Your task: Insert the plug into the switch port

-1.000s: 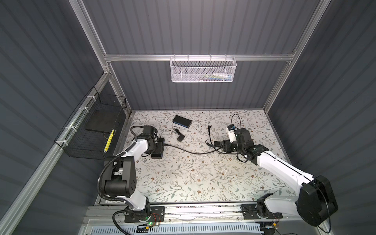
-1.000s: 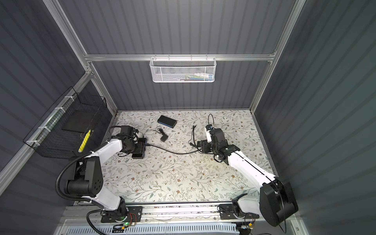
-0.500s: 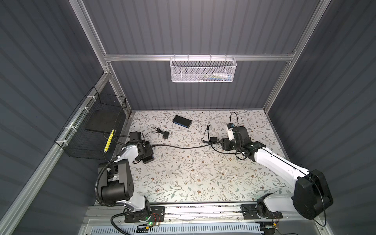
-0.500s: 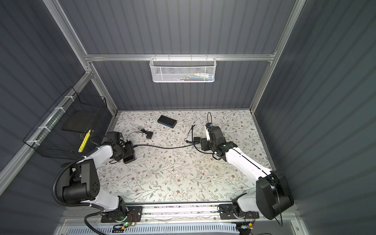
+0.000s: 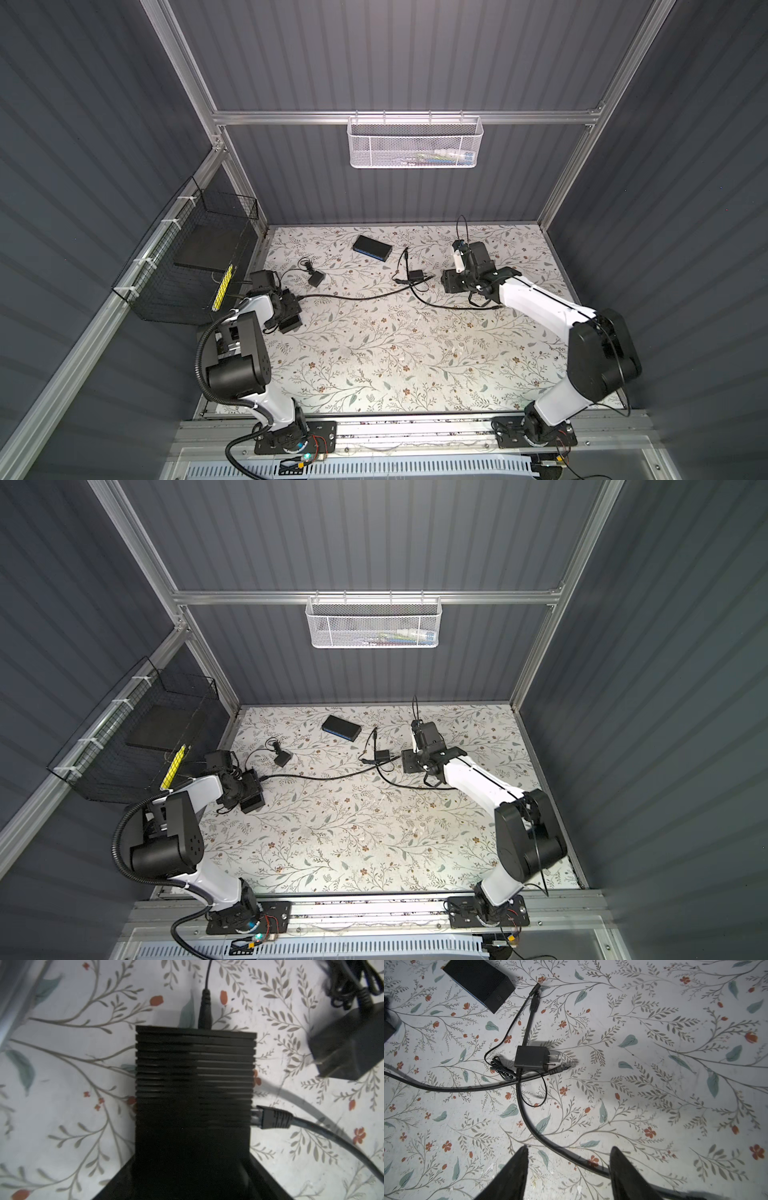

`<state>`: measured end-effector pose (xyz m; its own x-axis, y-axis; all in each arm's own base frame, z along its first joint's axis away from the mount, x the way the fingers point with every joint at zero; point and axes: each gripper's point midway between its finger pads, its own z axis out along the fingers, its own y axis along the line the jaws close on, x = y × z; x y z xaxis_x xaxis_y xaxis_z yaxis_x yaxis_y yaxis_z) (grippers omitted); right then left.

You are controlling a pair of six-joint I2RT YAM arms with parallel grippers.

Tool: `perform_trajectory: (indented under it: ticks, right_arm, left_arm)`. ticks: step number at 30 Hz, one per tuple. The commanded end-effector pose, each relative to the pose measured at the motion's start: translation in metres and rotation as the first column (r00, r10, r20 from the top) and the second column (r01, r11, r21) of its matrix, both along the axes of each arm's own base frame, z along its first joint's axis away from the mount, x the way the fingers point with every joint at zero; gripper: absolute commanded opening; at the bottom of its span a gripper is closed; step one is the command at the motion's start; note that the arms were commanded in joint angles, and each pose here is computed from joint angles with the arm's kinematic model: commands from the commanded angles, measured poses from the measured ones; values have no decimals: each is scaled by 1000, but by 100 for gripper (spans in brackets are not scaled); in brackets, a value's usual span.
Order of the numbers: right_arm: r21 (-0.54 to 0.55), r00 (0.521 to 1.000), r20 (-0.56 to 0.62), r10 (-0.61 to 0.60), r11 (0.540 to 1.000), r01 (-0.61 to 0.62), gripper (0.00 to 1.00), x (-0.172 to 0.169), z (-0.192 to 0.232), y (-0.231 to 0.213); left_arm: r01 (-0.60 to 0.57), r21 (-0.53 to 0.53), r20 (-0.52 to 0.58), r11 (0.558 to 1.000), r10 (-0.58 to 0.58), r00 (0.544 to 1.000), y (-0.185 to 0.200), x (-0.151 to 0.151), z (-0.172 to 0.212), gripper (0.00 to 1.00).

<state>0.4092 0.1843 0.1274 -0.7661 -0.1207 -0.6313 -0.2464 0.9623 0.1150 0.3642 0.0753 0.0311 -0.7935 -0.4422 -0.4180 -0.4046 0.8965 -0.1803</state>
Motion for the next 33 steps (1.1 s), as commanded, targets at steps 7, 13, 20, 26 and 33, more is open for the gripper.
perform_trajectory:
  ticks: [7, 13, 20, 26, 33]
  right_arm:
    - [-164, 962, -155, 224, 954, -249, 62, -21, -45, 39]
    - [-209, 933, -191, 303, 917, -341, 62, -33, -65, 62]
    - [-248, 926, -221, 305, 901, -356, 58, -28, -86, 69]
    - [-280, 925, -248, 288, 893, -353, 49, -25, -101, 68]
    - [-302, 931, -266, 252, 895, -329, 35, -27, -114, 61]
  left_arm:
    - [113, 1, 83, 994, -112, 990, -23, 26, 25, 80]
    - [151, 38, 142, 988, -155, 978, -34, 29, 65, 83]
    - [211, 52, 145, 976, -217, 965, -50, 16, 90, 83]
    - [347, 88, 143, 934, -357, 923, -91, 8, 109, 84]
    - [551, 108, 96, 828, -560, 823, -173, 11, 92, 84]
